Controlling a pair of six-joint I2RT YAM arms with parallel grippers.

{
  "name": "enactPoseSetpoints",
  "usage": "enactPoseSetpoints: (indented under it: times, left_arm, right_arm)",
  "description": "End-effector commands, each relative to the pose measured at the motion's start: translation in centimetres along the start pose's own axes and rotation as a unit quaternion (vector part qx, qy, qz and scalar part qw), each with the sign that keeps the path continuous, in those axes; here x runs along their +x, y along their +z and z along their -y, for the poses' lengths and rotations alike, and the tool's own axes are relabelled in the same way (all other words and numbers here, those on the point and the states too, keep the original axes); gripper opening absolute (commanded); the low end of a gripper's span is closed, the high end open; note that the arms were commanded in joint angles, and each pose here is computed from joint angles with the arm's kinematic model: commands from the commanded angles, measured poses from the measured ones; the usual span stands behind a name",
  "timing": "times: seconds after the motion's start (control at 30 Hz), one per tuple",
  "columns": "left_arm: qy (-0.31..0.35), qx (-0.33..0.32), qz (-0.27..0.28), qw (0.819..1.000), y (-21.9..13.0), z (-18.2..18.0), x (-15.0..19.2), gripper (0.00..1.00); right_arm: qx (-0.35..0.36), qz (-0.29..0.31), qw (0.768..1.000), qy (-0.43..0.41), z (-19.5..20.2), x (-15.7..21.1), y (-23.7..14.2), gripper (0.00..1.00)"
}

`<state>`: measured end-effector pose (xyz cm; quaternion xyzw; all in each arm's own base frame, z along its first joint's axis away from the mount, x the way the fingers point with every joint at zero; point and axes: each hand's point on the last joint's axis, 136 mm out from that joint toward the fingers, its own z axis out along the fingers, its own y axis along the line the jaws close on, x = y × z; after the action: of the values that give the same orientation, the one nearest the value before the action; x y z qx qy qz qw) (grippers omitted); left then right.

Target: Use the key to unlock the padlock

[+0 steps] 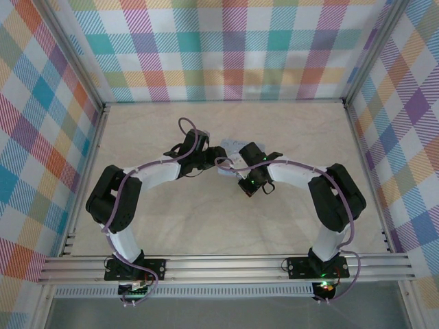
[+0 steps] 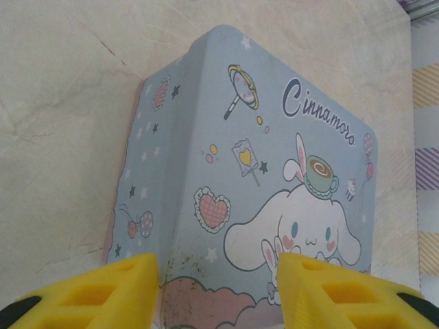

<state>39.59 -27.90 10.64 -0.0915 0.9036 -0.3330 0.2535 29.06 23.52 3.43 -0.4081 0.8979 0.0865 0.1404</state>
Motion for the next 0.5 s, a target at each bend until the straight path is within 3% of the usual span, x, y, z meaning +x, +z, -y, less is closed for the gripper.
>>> enactPoseSetpoints:
  times: [0.0, 0.47]
  left_arm:
    - [0.004, -0.002, 0.003, 1.000, 0.3, -0.3, -0.8, 0.48]
    - [0.000, 0.009, -0.008, 1.000, 0.9, -0.3, -0.5, 0.40]
  right_arm:
    - [-0.007, -0.011, 1.000, -0.013, -0.1, 0.2, -0.2, 0.00]
    - [0.031, 0.007, 0.998, -0.048, 0.9, 0.0, -0.7, 0.00]
